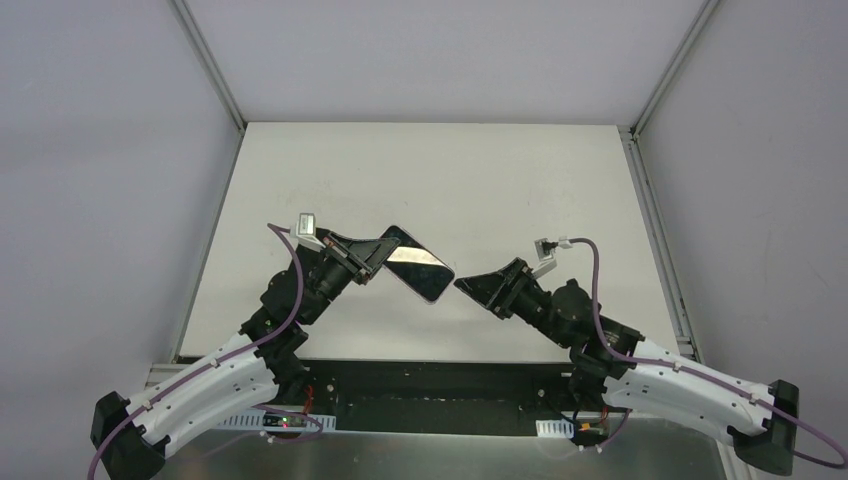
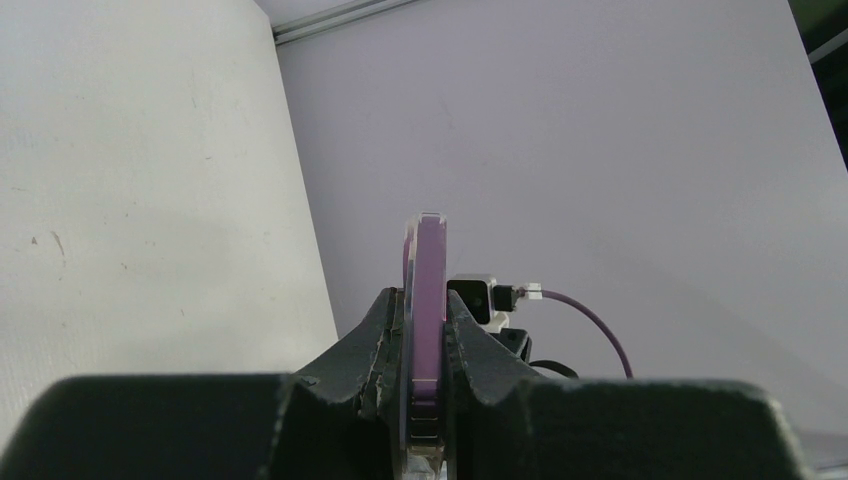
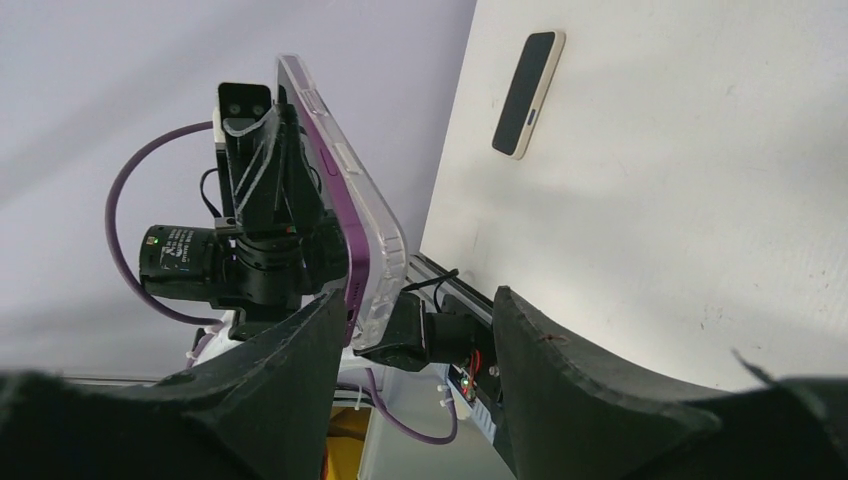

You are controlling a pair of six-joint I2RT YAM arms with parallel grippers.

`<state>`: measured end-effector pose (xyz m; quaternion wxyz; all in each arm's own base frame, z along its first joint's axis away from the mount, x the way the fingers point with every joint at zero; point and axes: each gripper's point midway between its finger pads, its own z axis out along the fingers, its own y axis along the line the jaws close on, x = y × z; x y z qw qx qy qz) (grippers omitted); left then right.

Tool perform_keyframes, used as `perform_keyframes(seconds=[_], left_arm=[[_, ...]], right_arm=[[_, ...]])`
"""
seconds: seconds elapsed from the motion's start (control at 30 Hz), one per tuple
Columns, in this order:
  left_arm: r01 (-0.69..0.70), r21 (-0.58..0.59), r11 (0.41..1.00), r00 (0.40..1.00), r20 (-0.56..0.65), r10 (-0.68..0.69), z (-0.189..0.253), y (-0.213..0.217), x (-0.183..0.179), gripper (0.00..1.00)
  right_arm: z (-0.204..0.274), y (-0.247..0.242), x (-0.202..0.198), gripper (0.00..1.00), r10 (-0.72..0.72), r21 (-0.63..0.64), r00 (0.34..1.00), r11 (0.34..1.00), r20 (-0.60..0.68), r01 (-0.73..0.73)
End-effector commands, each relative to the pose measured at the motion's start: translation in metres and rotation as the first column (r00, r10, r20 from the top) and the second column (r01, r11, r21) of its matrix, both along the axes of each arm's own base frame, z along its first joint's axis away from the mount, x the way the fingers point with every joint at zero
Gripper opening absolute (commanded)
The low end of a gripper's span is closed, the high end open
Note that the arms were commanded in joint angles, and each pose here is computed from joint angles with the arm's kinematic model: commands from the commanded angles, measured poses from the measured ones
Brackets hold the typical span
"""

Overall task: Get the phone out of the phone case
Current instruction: Remove the phone case from the phone.

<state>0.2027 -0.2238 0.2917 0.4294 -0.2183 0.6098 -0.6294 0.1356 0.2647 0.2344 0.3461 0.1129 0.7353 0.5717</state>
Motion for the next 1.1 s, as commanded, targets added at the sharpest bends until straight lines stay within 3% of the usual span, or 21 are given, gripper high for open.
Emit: perform_keyframes(seconds=[0.0, 1.07], left_arm=[[0.038, -0.140, 0.989, 0.994, 0.110, -0.023, 0.056, 0.005, -0.012, 0.00], [0.040, -0.145, 0.989, 0.993, 0.114, -0.024, 0.056, 0.006, -0.014, 0.00]], right_arm=[[0.036, -0.001, 0.002, 0.59, -0.015, 0.104, 0.999, 0.995, 0.049, 0.010], [0.018, 0.002, 0.007, 0.47, -0.033, 0.080, 0.999, 0.996, -0.013, 0.034]])
